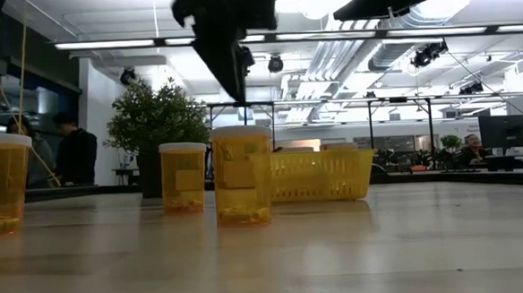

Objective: Pick and place pill bottles into a basket
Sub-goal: Adjust the orange pill bottles

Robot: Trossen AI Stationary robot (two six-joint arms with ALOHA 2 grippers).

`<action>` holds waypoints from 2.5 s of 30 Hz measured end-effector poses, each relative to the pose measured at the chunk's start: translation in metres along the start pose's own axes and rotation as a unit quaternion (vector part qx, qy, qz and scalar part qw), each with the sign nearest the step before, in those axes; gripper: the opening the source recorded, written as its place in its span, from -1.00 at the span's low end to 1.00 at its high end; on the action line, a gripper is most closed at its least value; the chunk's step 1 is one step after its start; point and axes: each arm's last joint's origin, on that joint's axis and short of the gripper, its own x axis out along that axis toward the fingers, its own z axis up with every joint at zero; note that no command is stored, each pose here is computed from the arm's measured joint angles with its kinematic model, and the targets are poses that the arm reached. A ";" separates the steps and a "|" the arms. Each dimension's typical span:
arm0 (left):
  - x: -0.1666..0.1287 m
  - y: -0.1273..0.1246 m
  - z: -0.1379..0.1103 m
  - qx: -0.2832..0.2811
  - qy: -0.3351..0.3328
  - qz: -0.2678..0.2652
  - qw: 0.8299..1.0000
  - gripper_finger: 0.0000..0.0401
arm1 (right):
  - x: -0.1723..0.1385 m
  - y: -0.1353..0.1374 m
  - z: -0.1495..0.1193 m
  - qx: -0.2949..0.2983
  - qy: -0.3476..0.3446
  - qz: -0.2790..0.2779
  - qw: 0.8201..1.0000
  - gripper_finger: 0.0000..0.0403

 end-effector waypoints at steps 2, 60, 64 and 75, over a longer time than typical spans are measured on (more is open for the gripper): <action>-0.008 -0.001 -0.003 -0.011 -0.012 0.001 1.000 -0.09 | 0.000 0.000 0.000 0.011 0.000 0.000 1.000 0.02; -0.068 -0.071 -0.131 -0.064 -0.189 0.108 0.974 -0.08 | 0.159 0.060 -0.024 -0.095 0.345 0.406 0.841 -0.01; -0.068 -0.071 -0.132 -0.064 -0.190 0.108 0.974 -0.08 | 0.160 0.059 -0.025 -0.097 0.348 0.407 0.839 -0.01; -0.068 -0.071 -0.133 -0.063 -0.185 0.109 0.975 -0.08 | 0.161 0.064 -0.035 -0.107 0.360 0.428 0.822 -0.01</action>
